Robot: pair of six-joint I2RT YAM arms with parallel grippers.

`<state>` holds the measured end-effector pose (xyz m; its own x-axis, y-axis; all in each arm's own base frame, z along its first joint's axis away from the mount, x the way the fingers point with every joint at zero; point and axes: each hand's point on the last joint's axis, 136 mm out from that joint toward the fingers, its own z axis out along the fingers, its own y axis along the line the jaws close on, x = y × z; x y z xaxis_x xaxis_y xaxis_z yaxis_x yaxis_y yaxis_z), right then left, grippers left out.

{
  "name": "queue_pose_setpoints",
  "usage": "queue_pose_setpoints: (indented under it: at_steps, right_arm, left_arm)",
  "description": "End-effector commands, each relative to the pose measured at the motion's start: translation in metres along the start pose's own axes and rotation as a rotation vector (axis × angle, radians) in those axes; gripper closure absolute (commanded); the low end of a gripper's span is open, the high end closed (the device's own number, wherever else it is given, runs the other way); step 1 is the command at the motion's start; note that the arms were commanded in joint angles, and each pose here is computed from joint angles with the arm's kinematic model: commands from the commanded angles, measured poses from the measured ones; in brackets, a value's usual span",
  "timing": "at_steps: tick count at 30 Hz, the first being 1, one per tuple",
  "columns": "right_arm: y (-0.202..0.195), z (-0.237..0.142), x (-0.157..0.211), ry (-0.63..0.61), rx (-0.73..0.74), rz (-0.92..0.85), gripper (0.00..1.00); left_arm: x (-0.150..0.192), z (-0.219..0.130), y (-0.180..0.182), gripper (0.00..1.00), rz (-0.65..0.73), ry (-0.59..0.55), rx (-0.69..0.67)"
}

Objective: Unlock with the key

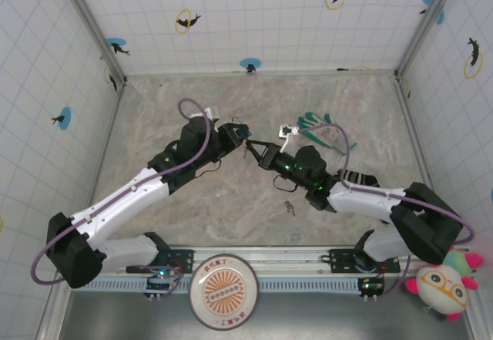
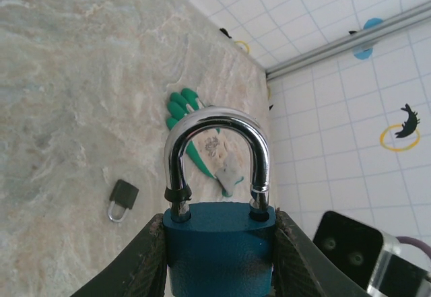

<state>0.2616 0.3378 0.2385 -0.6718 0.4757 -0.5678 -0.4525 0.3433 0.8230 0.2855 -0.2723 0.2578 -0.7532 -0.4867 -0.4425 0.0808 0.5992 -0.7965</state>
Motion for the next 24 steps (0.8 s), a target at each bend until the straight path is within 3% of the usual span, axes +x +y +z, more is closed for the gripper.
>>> queue_pose_setpoints:
  at_steps: [1, 6, 11, 19, 21, 22, 24]
  right_arm:
    - [-0.027, -0.003, -0.009, -0.026, 0.221, -0.18, 0.97]
    - [-0.033, -0.011, -0.004, -0.017, 0.291, -0.262, 0.9]
    - [-0.041, -0.02, -0.002, -0.014, 0.322, -0.278, 0.76]
    - [-0.047, -0.039, 0.003, -0.003, 0.356, -0.317, 0.61]
    - [-0.049, -0.045, 0.001, -0.018, 0.366, -0.318, 0.55]
    - [-0.05, -0.049, -0.001, -0.03, 0.371, -0.316, 0.45]
    - [-0.049, -0.054, -0.004, -0.05, 0.366, -0.317, 0.45]
  left_arm:
    - [0.029, -0.001, -0.01, 1.0, -0.017, 0.136, 0.039]
    - [0.032, 0.002, -0.002, 1.0, -0.035, 0.148, 0.012]
    - [0.032, 0.004, 0.005, 1.0, -0.051, 0.148, -0.01]
    - [0.034, 0.008, 0.02, 1.0, -0.094, 0.146, -0.054]
    - [0.036, 0.01, 0.022, 1.0, -0.103, 0.152, -0.059]
    - [0.037, 0.011, 0.023, 1.0, -0.106, 0.16, -0.062]
    - [0.04, 0.013, 0.024, 1.0, -0.11, 0.172, -0.063]
